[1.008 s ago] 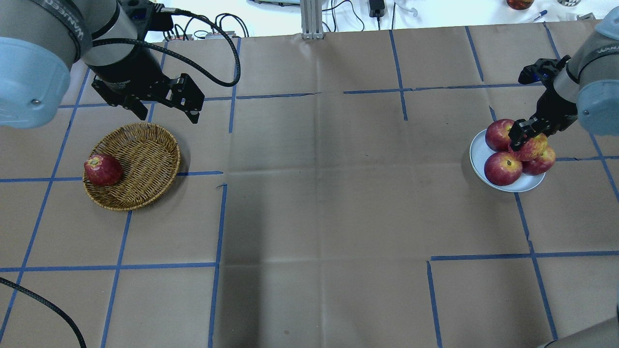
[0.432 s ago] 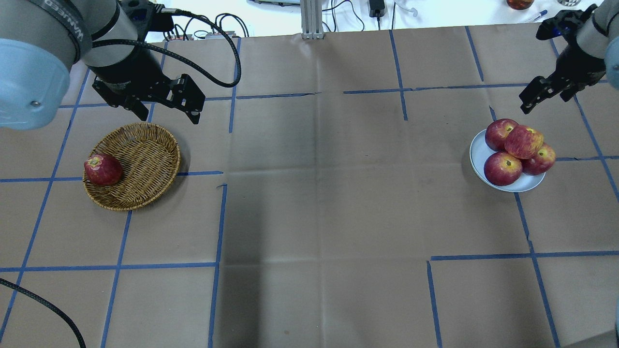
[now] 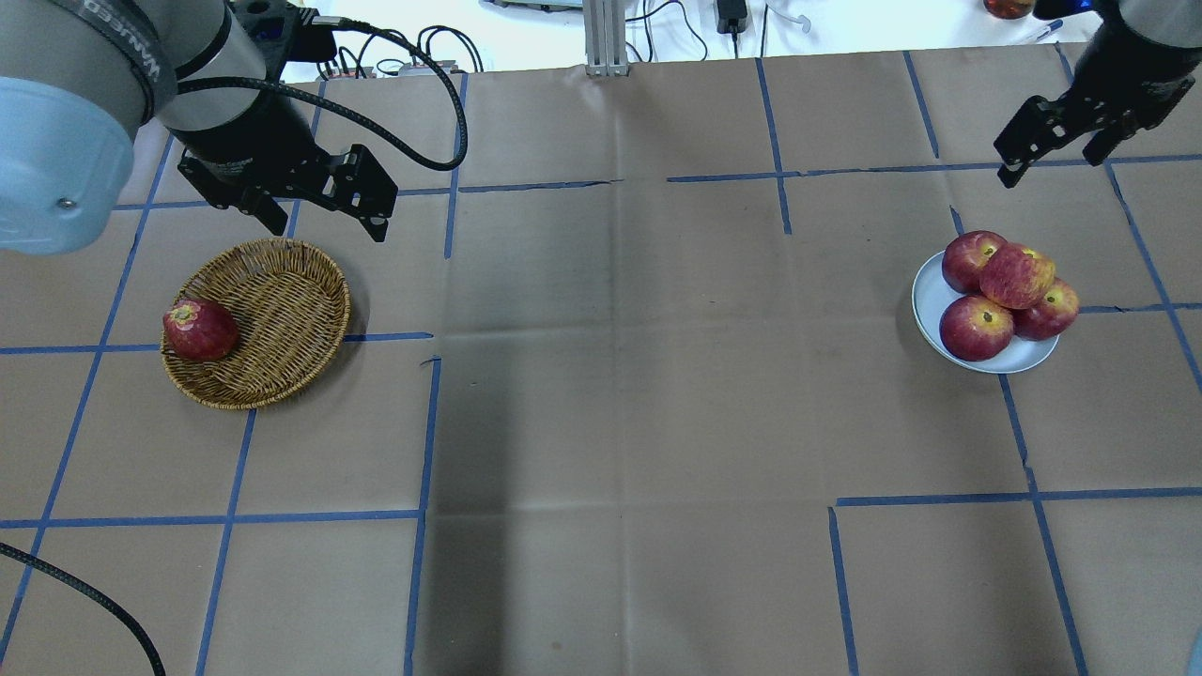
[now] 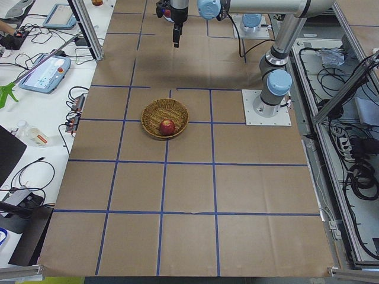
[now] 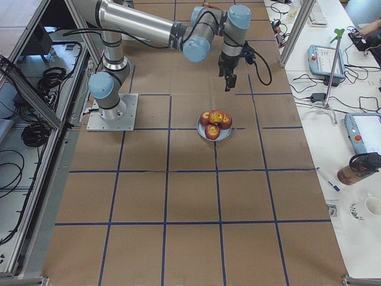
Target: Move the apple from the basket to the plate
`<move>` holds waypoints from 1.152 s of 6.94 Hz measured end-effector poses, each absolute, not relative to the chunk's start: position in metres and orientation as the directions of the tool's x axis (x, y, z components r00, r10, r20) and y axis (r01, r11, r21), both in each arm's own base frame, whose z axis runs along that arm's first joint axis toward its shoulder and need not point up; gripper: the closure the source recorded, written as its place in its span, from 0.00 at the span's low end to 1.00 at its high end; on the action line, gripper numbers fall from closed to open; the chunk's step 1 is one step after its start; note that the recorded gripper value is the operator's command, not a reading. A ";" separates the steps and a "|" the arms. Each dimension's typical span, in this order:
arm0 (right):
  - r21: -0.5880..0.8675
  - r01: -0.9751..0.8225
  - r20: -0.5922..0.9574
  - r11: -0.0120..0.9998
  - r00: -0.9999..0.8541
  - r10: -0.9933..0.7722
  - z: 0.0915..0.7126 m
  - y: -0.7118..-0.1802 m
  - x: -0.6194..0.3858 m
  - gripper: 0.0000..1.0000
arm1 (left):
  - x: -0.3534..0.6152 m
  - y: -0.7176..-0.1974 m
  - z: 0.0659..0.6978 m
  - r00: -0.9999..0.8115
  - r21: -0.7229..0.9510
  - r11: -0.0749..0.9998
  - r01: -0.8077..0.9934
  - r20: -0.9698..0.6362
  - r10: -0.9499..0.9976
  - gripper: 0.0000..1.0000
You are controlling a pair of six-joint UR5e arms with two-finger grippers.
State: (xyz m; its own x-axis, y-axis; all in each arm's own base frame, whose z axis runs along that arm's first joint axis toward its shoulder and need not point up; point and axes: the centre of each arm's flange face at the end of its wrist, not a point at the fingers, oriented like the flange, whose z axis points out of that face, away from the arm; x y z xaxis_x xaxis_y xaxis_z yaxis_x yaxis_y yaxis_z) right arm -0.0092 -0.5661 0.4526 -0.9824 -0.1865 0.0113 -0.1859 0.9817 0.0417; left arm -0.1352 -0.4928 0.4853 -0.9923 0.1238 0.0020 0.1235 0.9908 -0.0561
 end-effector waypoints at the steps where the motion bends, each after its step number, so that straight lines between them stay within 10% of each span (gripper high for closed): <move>1: 0.054 -0.156 0.009 0.986 -0.988 -0.156 0.470 -0.547 0.030 0.00 | -0.135 -0.492 0.485 -0.992 -0.056 0.991 0.124 0.001 0.124 0.00; 8: 0.051 -0.030 0.019 0.998 -0.999 -0.031 0.488 -0.471 0.134 0.00 | -0.135 -0.490 0.486 -0.992 -0.056 0.991 0.124 -0.001 0.125 0.00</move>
